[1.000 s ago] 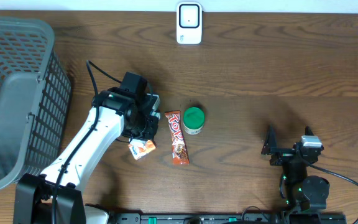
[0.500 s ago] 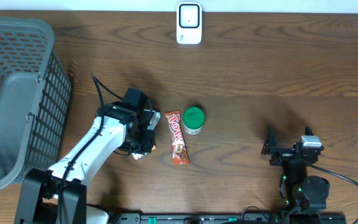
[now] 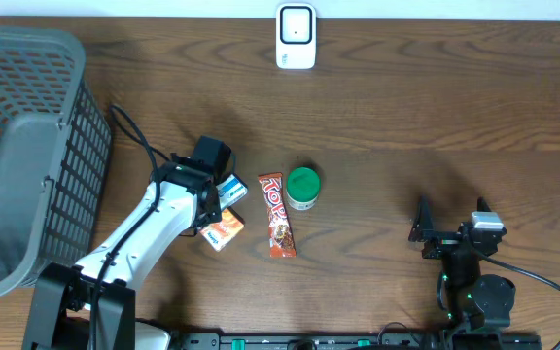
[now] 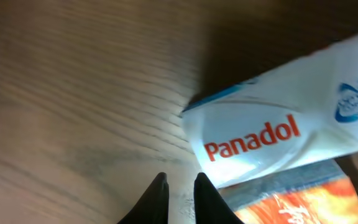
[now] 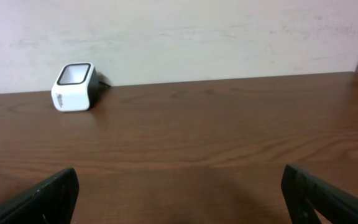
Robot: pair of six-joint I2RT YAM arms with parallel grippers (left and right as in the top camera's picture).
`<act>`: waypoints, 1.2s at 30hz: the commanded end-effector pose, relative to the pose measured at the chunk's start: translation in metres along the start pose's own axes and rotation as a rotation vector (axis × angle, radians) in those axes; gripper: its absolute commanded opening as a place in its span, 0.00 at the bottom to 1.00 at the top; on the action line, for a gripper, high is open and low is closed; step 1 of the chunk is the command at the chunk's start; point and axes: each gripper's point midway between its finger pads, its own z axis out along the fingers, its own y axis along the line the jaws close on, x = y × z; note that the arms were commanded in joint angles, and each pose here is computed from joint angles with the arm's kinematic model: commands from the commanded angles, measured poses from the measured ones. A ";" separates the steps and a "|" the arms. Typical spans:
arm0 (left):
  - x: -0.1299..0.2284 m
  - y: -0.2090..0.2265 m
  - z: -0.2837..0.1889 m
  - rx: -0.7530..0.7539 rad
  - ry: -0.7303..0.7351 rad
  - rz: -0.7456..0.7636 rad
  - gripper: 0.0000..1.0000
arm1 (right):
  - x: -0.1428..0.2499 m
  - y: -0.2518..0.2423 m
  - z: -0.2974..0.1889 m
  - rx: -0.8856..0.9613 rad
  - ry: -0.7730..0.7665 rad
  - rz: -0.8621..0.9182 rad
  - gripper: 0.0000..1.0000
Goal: Scan the item barcode
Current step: 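Carry the Panadol box out and set it beside the Kleenex pack, then open the left gripper and withdraw it toward the basket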
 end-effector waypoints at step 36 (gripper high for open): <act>-0.056 0.052 -0.273 0.474 -0.833 -0.179 0.93 | 0.000 0.003 0.000 -0.013 -0.001 -0.009 0.99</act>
